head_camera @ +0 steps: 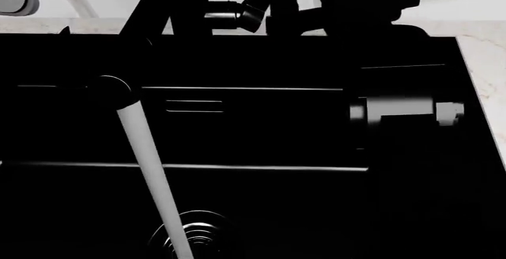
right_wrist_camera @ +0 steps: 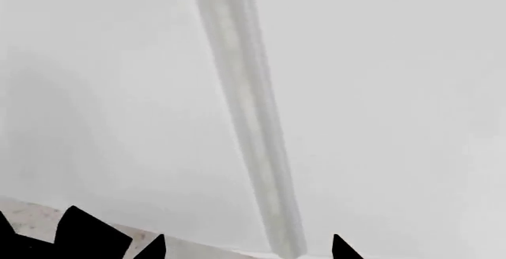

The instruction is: Pick the eggplants and mangos from the sink and place them in one bowl. Place the bell pepper in the other bowl. Then turn off the sink faucet.

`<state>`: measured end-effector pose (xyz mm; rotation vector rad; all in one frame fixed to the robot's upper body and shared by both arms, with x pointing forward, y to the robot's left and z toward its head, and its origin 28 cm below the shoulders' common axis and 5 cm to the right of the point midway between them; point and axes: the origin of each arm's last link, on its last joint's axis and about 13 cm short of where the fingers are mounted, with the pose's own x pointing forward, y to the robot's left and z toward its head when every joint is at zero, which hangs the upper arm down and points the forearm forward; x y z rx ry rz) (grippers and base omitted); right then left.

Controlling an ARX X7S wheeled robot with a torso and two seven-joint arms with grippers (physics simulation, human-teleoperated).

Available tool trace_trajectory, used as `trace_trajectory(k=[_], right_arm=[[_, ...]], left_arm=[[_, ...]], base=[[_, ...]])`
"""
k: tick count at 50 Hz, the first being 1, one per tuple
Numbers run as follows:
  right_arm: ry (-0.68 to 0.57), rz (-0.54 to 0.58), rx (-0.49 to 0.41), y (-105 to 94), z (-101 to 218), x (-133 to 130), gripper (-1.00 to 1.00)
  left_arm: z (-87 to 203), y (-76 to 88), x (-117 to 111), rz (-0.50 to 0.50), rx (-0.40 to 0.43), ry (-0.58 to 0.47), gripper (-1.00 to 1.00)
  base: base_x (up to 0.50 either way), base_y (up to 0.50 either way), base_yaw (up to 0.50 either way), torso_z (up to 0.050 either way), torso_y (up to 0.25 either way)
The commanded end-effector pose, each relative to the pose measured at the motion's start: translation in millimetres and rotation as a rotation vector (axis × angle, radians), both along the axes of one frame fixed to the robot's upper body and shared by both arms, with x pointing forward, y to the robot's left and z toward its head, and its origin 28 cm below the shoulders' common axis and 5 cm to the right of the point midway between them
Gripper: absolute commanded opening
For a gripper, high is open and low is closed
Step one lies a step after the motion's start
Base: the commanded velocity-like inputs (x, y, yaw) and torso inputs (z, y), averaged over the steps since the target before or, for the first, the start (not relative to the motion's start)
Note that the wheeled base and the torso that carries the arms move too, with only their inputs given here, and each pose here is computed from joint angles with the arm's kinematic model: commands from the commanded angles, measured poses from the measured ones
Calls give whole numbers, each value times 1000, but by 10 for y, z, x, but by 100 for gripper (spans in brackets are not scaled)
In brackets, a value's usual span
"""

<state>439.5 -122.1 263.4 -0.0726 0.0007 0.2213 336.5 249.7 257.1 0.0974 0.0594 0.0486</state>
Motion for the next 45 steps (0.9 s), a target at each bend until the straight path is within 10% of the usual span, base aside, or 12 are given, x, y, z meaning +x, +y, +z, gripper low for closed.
trace_trajectory(k=[1, 45], right_arm=[[-22, 47, -4, 94, 97, 8, 100], [-14, 103, 22, 198, 233, 2, 100]], left_arm=[[3, -15, -8, -27, -51, 5, 100], [-7, 5, -9, -24, -48, -1, 100]], base=[[0, 0, 0, 0, 0], [0, 0, 0, 0, 0]])
